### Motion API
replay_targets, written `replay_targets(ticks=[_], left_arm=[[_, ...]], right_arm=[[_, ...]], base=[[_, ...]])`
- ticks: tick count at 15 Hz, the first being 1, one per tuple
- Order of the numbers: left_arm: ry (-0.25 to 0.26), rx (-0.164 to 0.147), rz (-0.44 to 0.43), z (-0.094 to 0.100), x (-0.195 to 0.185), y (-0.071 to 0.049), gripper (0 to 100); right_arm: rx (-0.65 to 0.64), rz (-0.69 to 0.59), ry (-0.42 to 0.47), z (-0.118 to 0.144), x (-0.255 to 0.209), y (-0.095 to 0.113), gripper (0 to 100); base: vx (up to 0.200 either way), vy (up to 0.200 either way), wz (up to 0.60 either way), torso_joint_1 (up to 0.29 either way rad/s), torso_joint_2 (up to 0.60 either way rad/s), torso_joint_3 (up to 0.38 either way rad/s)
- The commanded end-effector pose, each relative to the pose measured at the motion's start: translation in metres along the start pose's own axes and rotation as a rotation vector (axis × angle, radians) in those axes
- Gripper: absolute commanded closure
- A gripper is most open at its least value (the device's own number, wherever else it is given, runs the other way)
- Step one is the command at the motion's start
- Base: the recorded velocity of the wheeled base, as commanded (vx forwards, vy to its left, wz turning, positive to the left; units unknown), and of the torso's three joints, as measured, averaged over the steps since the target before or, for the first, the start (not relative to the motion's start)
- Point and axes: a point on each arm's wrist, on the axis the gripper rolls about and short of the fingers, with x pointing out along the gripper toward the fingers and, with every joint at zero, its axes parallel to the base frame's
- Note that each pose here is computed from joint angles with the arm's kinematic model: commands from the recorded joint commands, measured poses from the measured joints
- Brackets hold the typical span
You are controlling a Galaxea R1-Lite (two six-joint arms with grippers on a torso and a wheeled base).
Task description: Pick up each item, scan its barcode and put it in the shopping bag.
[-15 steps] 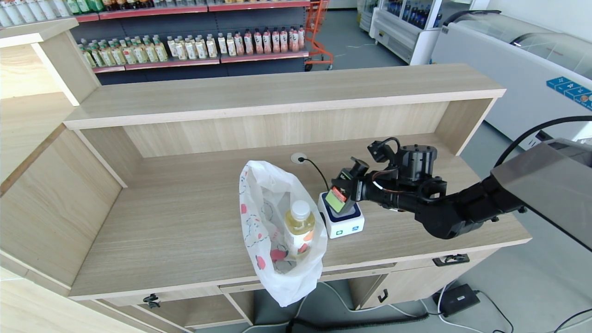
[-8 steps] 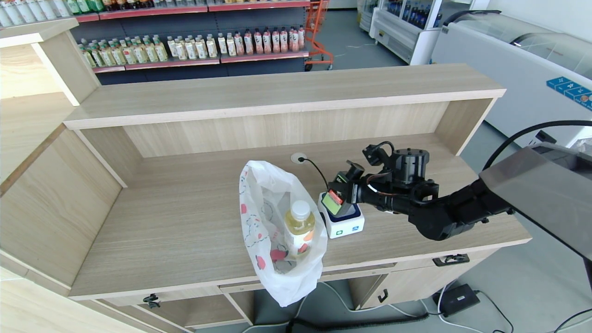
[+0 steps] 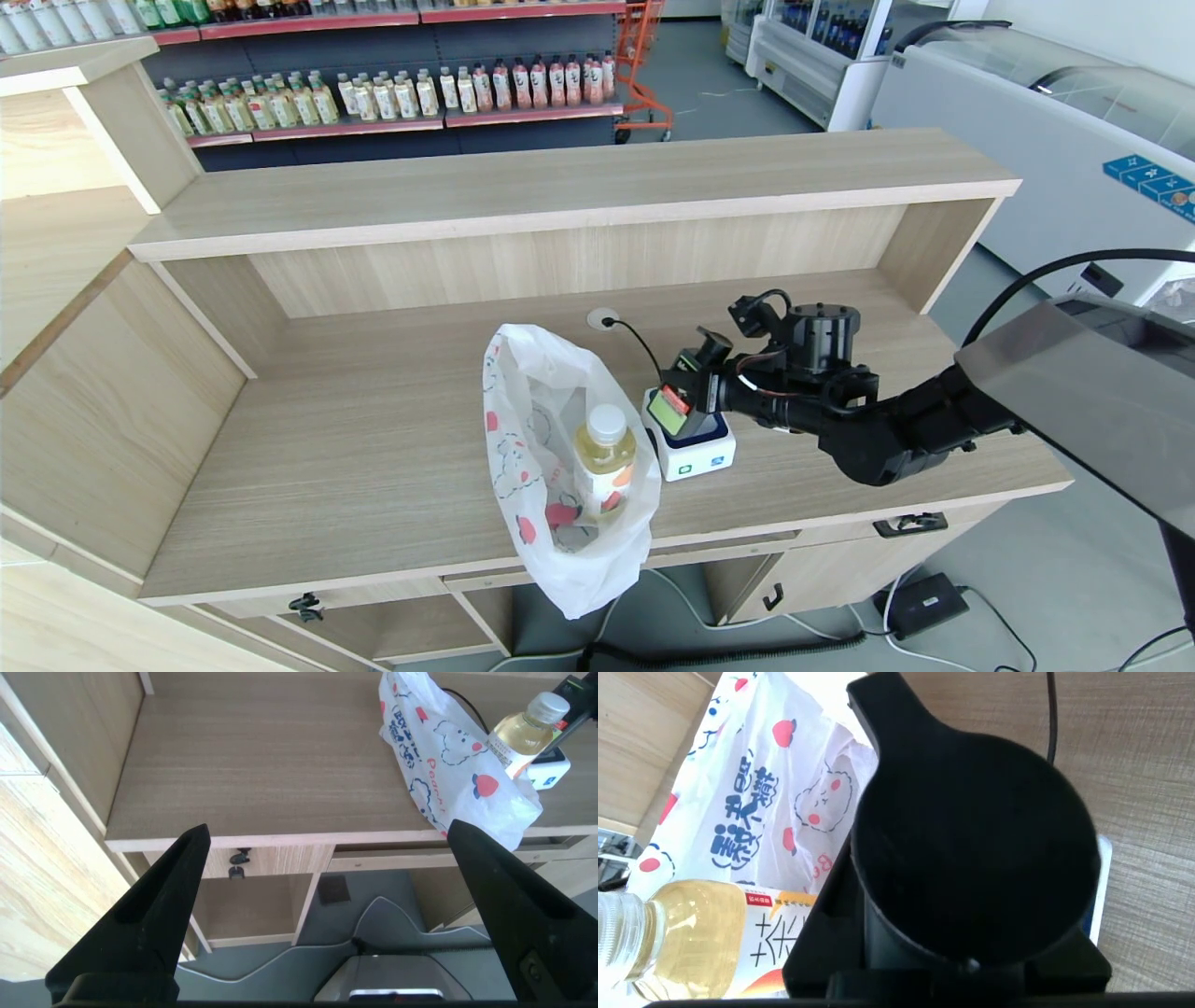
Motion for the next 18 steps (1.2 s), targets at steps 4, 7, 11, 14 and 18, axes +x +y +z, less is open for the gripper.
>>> replay_targets(ticks=[4,7,11,14,18], left_arm=[[0.0,0.0,0.0,0.0,0.0,0.0,0],[0.0,0.0,0.0,0.0,0.0,0.0,0],[0.0,0.0,0.0,0.0,0.0,0.0,0],[0.0,0.0,0.0,0.0,0.0,0.0,0],[0.0,0.0,0.0,0.0,0.0,0.0,0]], right_arm=[[0.002,0.003,0.003,-0.003,0.004,-0.001,100],[0.003,0.001,0.007,-0.005,0.007,-0.004,100],[-0.004,0.0,-0.011,0.001,0.006,-0.003,100],[-0.04,-0.019,-0.073,0.034,-0.031,0.004,100],[-0.458,-0.28,-0.042,0.04,-0.166,-0.018,100]], base=[[0.0,0.0,0.0,0.0,0.0,0.0],[0.0,0.0,0.0,0.0,0.0,0.0],[0.0,0.0,0.0,0.0,0.0,0.0],[0.0,0.0,0.0,0.0,0.0,0.0],[0.0,0.0,0.0,0.0,0.0,0.0]])
